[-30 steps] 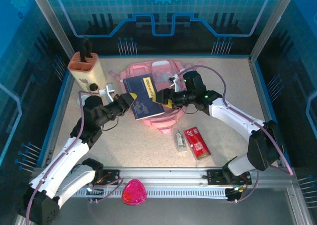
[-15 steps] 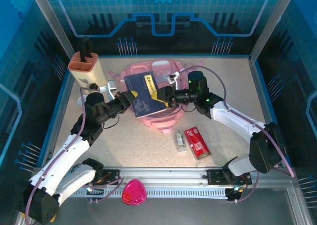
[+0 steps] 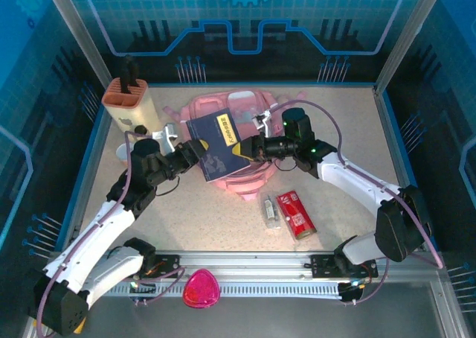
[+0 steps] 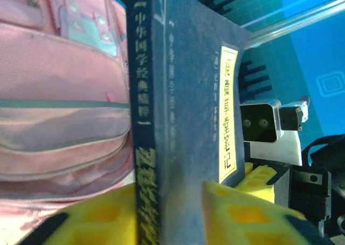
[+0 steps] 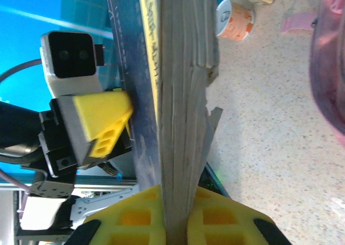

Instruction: Pack the student bag

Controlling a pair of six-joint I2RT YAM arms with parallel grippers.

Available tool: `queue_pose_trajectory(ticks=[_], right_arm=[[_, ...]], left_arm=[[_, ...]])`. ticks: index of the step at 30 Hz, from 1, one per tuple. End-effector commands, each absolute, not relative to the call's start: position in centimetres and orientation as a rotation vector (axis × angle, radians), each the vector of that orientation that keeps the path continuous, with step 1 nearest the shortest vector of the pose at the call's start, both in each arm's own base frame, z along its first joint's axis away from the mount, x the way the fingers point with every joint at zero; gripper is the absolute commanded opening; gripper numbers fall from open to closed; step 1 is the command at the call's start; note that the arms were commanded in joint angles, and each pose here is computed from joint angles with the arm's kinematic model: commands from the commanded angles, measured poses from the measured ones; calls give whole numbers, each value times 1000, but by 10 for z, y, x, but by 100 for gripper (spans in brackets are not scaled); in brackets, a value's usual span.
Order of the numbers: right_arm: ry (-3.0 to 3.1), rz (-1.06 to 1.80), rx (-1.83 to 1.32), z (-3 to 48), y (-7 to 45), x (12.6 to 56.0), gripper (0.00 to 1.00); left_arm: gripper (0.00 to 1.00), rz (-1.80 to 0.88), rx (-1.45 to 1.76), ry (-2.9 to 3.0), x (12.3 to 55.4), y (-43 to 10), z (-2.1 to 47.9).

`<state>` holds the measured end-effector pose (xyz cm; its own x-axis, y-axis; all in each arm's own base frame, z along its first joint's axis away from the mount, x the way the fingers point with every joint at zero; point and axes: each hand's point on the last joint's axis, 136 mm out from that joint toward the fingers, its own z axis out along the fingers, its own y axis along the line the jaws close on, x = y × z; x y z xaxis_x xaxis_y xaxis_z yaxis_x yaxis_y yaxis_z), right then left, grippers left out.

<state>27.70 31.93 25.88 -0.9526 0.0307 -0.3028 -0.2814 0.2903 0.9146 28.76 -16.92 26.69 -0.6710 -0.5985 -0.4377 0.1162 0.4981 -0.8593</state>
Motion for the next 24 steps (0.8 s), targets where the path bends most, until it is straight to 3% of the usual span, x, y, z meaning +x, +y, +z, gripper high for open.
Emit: queue_pose_trajectory(ticks=[1,9,24], right_arm=[[2289,1608,-236,260,300,285,2],[2356,1375,-153,242,248,291,3],[2444,1037,176,198,148,266,6]], left_arm=[[44,-1114,-336,2015,287,-164,277],[56,-903,-206,2163,286,-166,246],[64,-510,354,2318,318,-228,174]])
